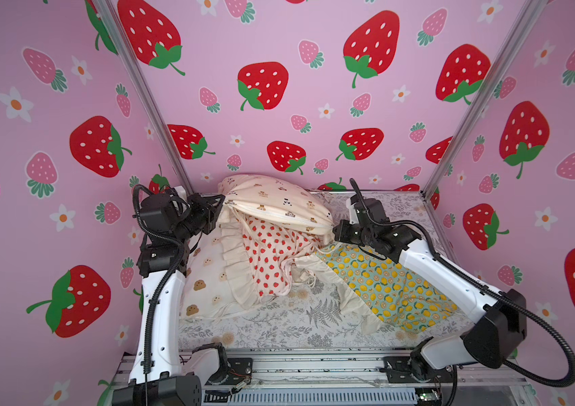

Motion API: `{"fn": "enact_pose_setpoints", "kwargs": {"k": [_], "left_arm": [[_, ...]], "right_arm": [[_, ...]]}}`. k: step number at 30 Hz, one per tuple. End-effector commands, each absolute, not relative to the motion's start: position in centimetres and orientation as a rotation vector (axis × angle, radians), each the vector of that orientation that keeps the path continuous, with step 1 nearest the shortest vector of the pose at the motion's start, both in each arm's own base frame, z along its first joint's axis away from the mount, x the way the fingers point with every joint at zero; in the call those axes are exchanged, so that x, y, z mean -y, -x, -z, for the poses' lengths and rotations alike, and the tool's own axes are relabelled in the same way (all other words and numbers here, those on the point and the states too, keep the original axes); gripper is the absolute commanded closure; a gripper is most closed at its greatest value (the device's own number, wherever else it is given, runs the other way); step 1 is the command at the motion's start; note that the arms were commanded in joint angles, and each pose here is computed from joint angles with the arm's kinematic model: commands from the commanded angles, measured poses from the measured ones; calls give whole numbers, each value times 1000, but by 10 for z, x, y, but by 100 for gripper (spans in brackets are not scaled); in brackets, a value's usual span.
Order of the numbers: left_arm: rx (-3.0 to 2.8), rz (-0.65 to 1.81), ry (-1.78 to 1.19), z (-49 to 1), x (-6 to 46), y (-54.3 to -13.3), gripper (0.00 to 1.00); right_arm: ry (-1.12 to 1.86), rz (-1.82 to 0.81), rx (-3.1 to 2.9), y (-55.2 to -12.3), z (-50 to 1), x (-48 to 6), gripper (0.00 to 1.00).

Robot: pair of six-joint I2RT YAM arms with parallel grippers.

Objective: Zip up pillowcases
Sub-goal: Zip the pillowcase.

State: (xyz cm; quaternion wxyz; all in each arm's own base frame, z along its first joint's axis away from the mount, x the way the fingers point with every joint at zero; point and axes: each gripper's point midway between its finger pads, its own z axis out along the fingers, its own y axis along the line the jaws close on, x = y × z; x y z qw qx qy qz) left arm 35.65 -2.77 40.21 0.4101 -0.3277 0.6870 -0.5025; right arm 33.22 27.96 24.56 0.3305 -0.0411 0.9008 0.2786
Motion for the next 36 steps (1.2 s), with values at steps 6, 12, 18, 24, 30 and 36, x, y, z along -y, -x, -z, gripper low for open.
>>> {"fn": "enact_pose_setpoints", "kwargs": {"k": [6, 12, 18, 24, 30, 36], "left_arm": [[-1644, 1285, 732, -428, 32, -343, 100], [-1674, 1329, 726, -417, 49, -342, 100], [-1686, 1347, 708, -416, 60, -341, 100], [-1706, 1363, 680, -416, 74, -341, 100], [-1715, 1370, 667, -416, 81, -340, 100], [-1719, 1382, 658, -417, 86, -339, 100]], "right_arm": [[258, -554, -2347, -320, -251, -273, 100], [434, -494, -2244, -305, -272, -293, 61], [666, -465, -2045, -281, -302, -323, 46], [892, -455, -1926, -269, -309, -366, 22], [1000, -433, -1818, -272, -310, -405, 6], [1069, -369, -1779, -286, -294, -431, 0]]}}
